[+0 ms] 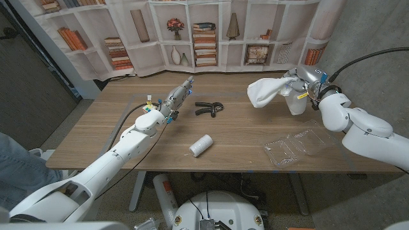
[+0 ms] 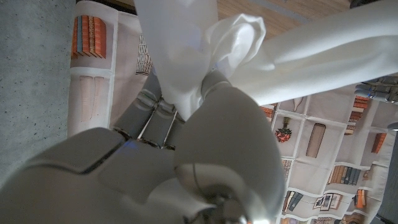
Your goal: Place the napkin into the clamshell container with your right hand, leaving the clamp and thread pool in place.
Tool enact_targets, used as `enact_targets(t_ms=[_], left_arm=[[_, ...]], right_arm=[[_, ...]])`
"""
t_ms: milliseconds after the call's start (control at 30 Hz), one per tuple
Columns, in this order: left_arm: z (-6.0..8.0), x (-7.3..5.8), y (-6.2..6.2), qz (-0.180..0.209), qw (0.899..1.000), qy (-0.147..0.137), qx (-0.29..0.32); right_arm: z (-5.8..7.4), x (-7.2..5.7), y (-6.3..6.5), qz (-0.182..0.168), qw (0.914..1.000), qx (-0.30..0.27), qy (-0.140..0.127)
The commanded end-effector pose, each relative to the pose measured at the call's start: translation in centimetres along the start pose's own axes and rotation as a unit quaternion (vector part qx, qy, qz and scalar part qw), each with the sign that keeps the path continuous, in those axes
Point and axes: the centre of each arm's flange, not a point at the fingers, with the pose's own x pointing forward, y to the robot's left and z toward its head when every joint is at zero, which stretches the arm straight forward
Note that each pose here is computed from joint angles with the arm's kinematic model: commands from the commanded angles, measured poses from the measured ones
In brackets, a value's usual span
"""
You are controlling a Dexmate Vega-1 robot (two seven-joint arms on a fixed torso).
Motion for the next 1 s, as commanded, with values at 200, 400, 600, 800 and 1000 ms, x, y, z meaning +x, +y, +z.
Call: enact_targets(t_ms=[200,400,600,800,1000], left_arm=[[0.1,0.7,0.1,-0.007,1.000,-0.002,0.001],[0.2,0.8,0.1,-0.009,1.000,-0.001,0.003],[0.4,0.8,0.3,-0.010,1.000,-0.003,0.002],[0.6,0.9,0.4,-0.012,1.000,-0.003,0.005],[0.7,0.9,0.3,-0.015,1.000,-0.006,0.005]], right_arm=[[0.4,-2.2,-1.2,-0.031,0.9992,0.013,-0.024],[0.4,-2.9,-1.3,-0.039,0.9987,0.015,-0.029],[0.5,-3.5,-1.2,-0.043,0.9984,0.016,-0.033],[0.4,-4.4,-1.3,-0.048,0.9981,0.020,-0.034],[0.3,-5.2,-1.4,-0.051,0.9979,0.021,-0.034]])
